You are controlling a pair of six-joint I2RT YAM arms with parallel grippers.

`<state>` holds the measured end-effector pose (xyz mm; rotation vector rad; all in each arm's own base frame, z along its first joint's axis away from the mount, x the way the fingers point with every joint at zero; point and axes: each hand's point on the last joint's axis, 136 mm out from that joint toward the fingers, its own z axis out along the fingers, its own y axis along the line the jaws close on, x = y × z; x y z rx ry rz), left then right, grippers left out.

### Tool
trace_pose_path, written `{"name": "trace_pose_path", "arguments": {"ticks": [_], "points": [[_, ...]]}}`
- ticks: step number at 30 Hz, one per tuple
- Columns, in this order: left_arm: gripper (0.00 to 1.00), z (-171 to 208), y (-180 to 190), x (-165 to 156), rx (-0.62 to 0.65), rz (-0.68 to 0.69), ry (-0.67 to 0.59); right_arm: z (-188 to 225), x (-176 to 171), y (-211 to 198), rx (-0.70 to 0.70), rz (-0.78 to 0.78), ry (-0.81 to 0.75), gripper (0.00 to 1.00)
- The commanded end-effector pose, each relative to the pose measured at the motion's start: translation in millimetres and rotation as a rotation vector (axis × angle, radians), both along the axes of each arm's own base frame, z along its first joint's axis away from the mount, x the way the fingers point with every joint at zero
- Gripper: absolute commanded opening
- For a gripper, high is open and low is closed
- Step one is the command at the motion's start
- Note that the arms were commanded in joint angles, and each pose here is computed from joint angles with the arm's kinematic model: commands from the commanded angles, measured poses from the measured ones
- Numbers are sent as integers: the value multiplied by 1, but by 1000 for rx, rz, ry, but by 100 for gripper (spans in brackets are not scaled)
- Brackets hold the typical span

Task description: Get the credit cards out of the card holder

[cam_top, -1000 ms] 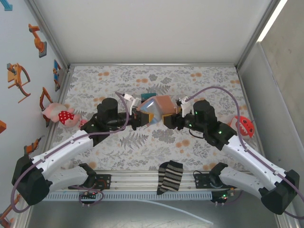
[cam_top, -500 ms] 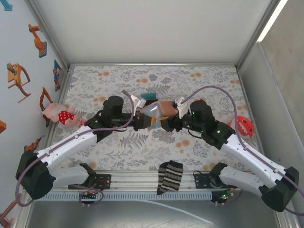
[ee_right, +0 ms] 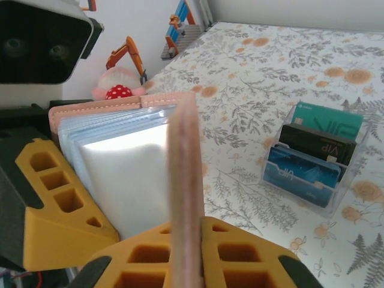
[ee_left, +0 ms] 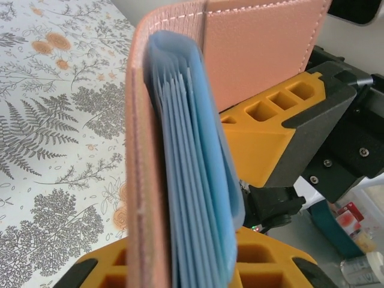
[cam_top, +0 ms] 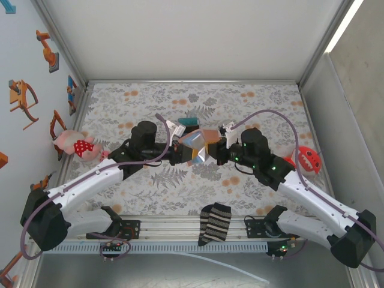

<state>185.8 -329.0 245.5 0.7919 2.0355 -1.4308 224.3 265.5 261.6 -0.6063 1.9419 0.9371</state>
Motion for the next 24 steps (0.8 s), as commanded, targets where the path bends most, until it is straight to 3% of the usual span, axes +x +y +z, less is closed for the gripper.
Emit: {"name": "trace_pose_path", "arguments": {"ticks": [1, 3, 15, 18, 24], "points": [[22, 27, -8, -5, -98, -51, -41, -3, 10, -2, 52, -88, 51, 0], [27, 27, -9, -7, -109, -64, -35, -8, 15, -6, 59, -134, 71, 0], [32, 24, -19, -4, -131, -95, 9, -14, 20, -13, 152, -199, 117, 0], [43, 25, -20, -5, -135, -99, 3, -13, 20, -16, 156, -206, 112, 0], [41, 23, -19, -5, -126, -99, 0, -10, 19, -15, 166, -196, 109, 0]]}}
